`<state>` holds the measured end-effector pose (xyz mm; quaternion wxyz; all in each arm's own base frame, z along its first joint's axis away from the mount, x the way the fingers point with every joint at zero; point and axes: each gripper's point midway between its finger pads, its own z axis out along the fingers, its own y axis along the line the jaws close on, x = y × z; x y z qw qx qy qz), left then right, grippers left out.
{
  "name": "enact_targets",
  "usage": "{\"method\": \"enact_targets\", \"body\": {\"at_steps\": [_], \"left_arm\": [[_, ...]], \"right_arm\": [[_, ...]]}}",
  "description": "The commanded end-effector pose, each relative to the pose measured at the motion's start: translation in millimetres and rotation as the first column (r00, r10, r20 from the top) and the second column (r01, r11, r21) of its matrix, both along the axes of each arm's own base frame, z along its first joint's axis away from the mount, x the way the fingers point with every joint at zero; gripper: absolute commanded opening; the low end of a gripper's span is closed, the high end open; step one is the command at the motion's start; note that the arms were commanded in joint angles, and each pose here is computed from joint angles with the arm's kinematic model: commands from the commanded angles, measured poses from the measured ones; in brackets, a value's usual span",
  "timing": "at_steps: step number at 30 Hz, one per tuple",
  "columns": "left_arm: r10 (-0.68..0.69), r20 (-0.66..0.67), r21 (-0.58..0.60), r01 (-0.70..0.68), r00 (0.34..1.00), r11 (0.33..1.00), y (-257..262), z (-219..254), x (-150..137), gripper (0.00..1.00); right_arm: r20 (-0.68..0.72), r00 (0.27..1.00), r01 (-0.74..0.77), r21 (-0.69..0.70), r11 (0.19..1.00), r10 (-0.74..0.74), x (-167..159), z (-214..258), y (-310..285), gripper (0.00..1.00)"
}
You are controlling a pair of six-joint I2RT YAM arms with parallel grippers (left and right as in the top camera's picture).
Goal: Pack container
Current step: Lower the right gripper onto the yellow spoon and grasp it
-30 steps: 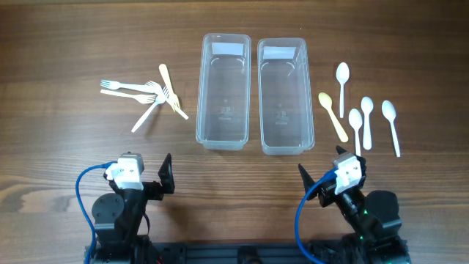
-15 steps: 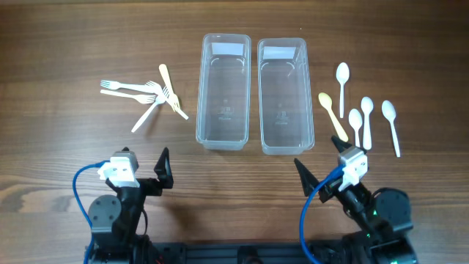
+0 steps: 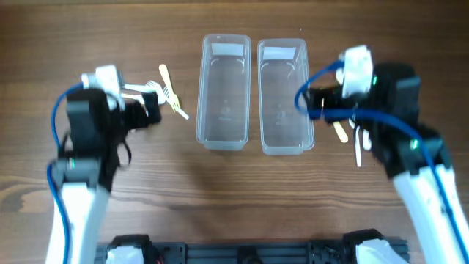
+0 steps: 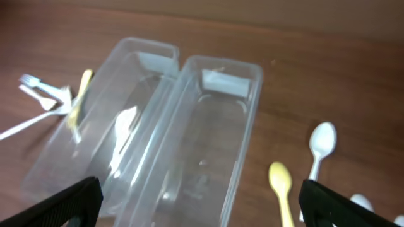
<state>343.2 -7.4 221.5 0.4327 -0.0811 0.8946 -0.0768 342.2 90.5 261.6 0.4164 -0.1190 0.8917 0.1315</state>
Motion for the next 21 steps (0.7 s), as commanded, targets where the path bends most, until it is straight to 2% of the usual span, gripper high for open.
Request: {"method": "enact_targets", "body": {"at_steps": [1,4,5,8,10,12,14,18,21], "left_arm": [[0.018,-0.03,0.002,-0.018,0.999,1.0,7,6,44,1.0],[0.018,-0.002,0.003,-0.018,1.0,1.0,7,9,65,1.0],[0.018,0.022,0.003,-0.018,1.0,1.0,8,11,71,1.0],[0.018,0.085,0.004,-0.018,0.996,1.0,8,23,82,1.0],[0.017,0.104,0.003,-0.018,0.994,1.0,8,28,84,1.0],[0.018,0.103,0.003,-0.018,0.994,1.0,8,27,84,1.0],[0.018,0.103,0.003,-0.018,0.994,1.0,8,27,84,1.0],[0.018,0.103,0.003,-0.018,0.995,1.0,8,27,84,1.0],[0.018,0.09,0.003,-0.018,0.996,1.0,8,24,82,1.0]], "right_arm": [[-0.005,0.993,-0.12,0.075,0.99,0.12,11,14,19,1.0],[-0.062,0.998,-0.002,0.122,0.993,0.009,24,6,-5,1.0],[-0.12,0.991,0.084,0.148,0.985,-0.066,30,-5,-24,1.0],[-0.256,0.953,0.202,0.151,0.968,-0.159,34,-40,-60,1.0],[-0.327,0.928,0.22,0.094,0.971,-0.179,34,-67,-76,1.0],[-0.373,0.891,0.269,-0.026,0.963,-0.259,36,-88,-97,1.0],[-0.393,0.874,0.265,-0.109,0.958,-0.287,40,-99,-109,1.0],[-0.382,0.909,0.127,-0.121,0.984,-0.164,47,-107,-101,1.0],[-0.444,0.858,0.168,-0.236,0.957,-0.26,38,-128,-122,1.0]]}}
